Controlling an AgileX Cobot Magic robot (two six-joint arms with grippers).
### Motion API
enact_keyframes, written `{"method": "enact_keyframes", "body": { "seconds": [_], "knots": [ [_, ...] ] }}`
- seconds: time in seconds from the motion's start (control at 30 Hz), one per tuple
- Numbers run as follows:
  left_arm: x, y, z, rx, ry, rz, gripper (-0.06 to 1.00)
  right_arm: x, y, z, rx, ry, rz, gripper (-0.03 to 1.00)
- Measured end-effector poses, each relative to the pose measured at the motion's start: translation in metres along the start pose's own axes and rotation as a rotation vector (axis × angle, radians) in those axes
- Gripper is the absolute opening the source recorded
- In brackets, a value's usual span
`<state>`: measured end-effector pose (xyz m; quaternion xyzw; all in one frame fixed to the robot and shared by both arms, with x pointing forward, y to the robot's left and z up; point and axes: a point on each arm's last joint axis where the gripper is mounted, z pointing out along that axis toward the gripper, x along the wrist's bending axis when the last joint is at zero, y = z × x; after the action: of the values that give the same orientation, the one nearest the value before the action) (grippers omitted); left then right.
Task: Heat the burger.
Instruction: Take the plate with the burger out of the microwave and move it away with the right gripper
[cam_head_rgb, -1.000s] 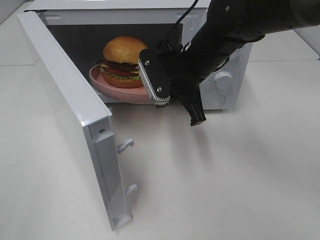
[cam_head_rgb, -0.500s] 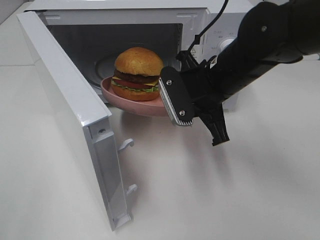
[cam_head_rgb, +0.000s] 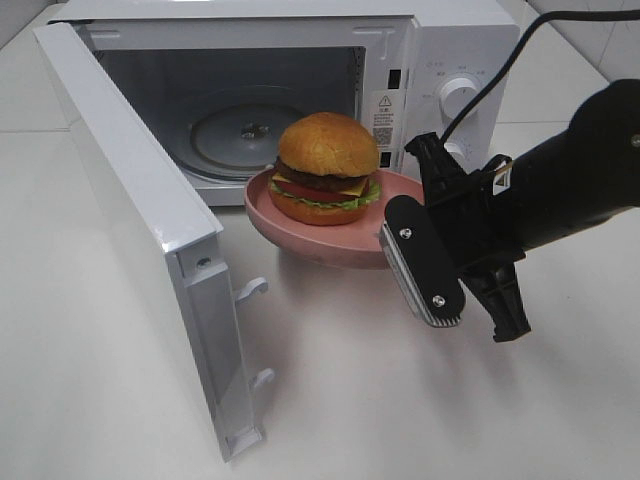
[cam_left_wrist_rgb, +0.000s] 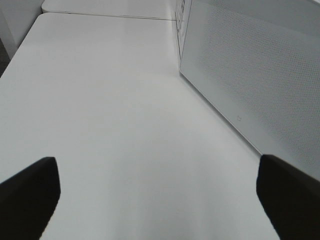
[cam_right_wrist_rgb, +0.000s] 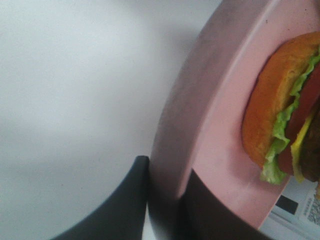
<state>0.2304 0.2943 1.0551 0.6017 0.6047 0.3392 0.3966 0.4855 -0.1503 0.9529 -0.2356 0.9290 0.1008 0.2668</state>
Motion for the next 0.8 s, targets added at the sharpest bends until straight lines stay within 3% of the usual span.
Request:
{"method": "enact_keyframes", "body": {
  "seconds": [0.8],
  "knots": [
    [0.000,0.000,0.000,0.000,0.000,0.000,0.99,0.059,-0.007,-0.063,0.047,-0.135,0.103,0.09]
  ]
}}
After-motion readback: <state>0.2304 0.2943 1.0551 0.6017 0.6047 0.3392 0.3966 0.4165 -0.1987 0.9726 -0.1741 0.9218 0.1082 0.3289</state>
